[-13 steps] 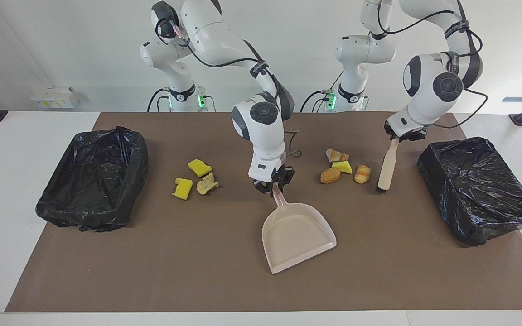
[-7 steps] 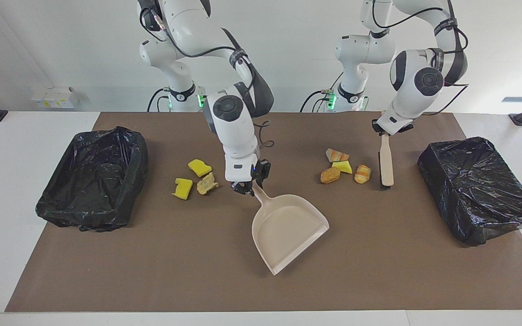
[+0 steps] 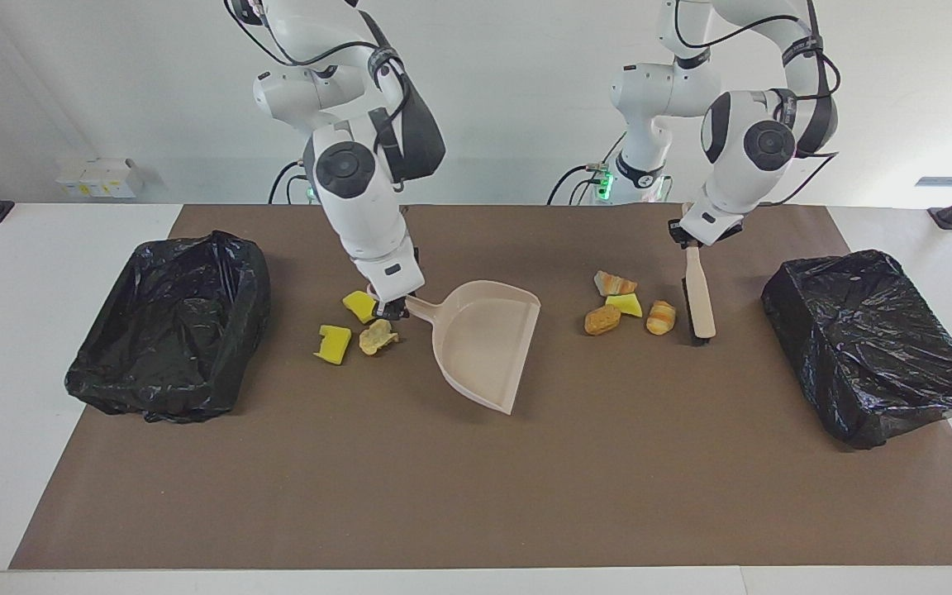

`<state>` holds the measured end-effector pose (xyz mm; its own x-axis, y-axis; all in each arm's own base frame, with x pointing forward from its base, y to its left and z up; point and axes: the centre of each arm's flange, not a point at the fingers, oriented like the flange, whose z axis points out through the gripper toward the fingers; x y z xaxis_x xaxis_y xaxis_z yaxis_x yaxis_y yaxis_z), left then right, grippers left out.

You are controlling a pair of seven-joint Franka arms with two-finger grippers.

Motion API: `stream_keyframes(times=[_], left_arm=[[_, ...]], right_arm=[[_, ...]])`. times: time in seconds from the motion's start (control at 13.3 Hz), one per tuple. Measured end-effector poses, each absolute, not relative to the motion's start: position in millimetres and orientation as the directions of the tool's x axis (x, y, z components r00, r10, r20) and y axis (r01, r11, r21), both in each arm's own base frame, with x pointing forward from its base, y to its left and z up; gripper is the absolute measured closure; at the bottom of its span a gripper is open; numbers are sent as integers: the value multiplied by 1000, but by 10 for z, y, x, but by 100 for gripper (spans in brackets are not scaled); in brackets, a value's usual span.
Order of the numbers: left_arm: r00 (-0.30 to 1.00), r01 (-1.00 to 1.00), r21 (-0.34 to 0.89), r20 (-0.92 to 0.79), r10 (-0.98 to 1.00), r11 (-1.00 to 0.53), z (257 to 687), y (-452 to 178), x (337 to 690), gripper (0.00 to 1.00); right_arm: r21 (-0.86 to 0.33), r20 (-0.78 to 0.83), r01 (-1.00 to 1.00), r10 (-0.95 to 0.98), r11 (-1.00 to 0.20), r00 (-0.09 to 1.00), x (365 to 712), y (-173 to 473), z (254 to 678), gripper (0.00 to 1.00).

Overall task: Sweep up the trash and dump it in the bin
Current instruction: 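Place the dustpan by the scraps while the left gripper brushes toward it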

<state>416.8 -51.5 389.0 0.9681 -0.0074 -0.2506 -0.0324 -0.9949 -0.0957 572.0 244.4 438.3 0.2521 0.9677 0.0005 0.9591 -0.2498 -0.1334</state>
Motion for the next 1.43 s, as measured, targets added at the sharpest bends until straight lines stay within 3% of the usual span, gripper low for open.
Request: stream_keyframes(times=[0.15, 0.38, 0.83, 1.43], left_arm=[[975, 4, -87, -220, 23, -996, 3821, -492, 3993, 73], [982, 27, -77, -183, 40, -997, 3759, -468, 3735, 73], [986, 66, -16, -150, 67, -998, 3654, -777, 3496, 73], [987, 72, 58, -146, 62, -996, 3361, -1477, 3489, 73]], right_arm=[[-142, -15, 986, 996, -92, 91, 5487, 2670, 4267, 67], [-95, 9, 995, 1000, -5, 6, 5214, 2733, 4037, 67], [-79, 6, 996, 999, -49, 49, 4862, 2995, 3734, 67], [-50, 21, 994, 995, -94, 95, 4834, 3075, 3689, 67]])
